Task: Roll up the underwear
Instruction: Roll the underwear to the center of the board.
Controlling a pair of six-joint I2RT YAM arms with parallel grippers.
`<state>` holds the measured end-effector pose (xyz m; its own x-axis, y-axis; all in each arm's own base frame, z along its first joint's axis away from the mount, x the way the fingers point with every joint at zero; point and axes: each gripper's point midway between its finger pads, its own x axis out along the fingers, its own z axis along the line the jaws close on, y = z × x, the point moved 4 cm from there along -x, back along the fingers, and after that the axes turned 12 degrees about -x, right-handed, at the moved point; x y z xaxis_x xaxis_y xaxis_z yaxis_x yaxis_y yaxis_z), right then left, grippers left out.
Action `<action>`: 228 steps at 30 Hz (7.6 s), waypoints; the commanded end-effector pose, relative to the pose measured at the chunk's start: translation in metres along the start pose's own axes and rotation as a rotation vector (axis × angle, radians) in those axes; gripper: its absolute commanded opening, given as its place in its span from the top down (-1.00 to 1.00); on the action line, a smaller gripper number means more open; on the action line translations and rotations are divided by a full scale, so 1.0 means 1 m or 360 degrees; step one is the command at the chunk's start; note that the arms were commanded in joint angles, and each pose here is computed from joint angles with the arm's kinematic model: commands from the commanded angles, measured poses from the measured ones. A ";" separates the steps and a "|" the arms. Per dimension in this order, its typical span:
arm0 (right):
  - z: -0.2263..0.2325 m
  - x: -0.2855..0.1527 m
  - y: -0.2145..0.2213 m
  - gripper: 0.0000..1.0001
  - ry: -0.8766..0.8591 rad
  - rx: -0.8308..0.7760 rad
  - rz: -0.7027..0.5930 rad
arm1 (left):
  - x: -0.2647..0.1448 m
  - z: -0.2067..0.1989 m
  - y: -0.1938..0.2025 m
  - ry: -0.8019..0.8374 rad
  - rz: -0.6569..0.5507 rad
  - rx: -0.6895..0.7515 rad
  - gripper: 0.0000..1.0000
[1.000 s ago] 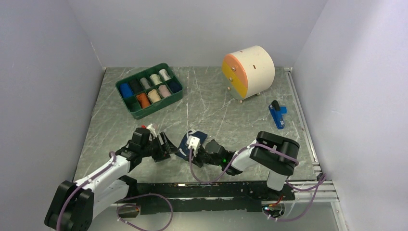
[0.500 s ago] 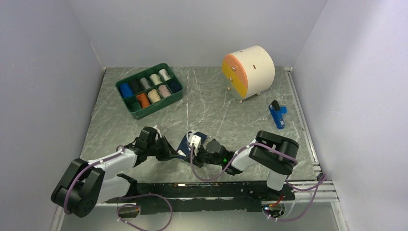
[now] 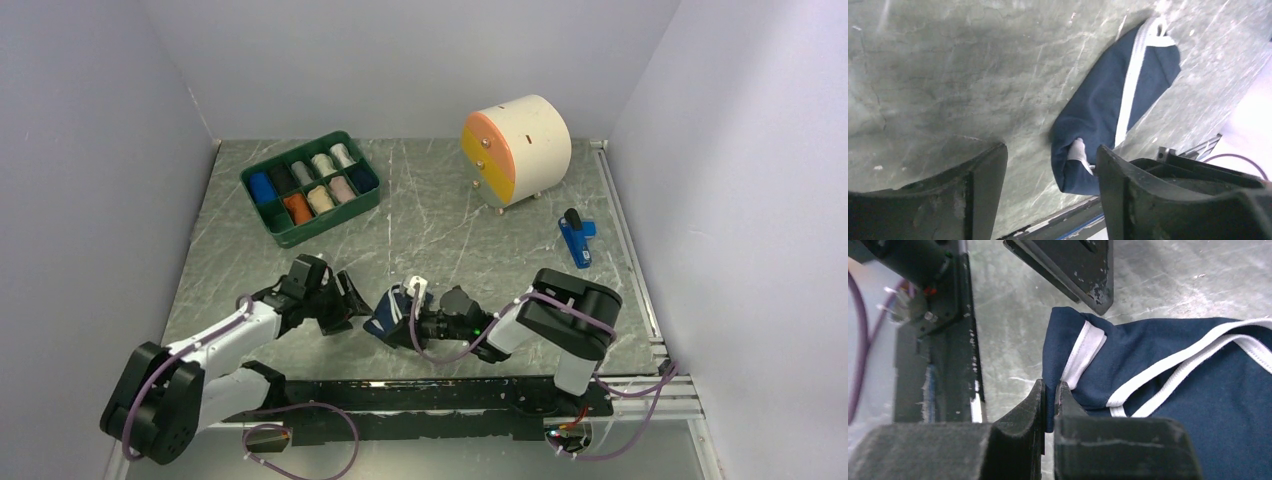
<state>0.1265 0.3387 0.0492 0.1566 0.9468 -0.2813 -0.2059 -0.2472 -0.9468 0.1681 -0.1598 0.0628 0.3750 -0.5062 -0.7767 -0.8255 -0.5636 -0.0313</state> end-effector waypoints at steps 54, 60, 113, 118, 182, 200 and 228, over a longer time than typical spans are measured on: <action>-0.033 -0.016 0.013 0.19 0.0162 0.1337 0.0175 | 0.031 -0.031 -0.006 0.0023 -0.0060 0.0544 0.59; -0.040 -0.026 0.001 0.04 0.0234 0.1008 0.0234 | 0.032 -0.029 -0.004 0.0006 -0.0040 0.0550 0.59; -0.016 -0.021 0.003 0.90 0.0168 0.0509 -0.0092 | -0.013 -0.084 -0.001 0.0299 -0.0058 0.0402 -0.22; -0.029 -0.034 0.006 0.86 0.0202 0.0750 -0.0213 | -0.017 -0.085 0.013 0.0448 0.0039 0.0465 -0.03; -0.066 -0.042 -0.014 0.80 0.0377 0.0075 0.0269 | 0.037 -0.086 0.003 0.0115 -0.0033 0.0383 -0.23; -0.095 -0.059 0.005 0.69 0.0315 0.0831 0.0011 | 0.045 -0.100 0.001 0.0223 -0.0052 0.0381 -0.45; -0.077 -0.056 -0.053 0.02 0.0636 -0.0467 0.0278 | 0.073 -0.076 -0.011 -0.0178 -0.0101 0.0310 -0.07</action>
<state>0.1954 0.2866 0.1019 0.4005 0.8111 -0.4262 -0.1624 -0.3950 -0.9042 0.2363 -0.2467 0.0623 0.3986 -0.4510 -0.7986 -0.8775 -0.4407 -0.1891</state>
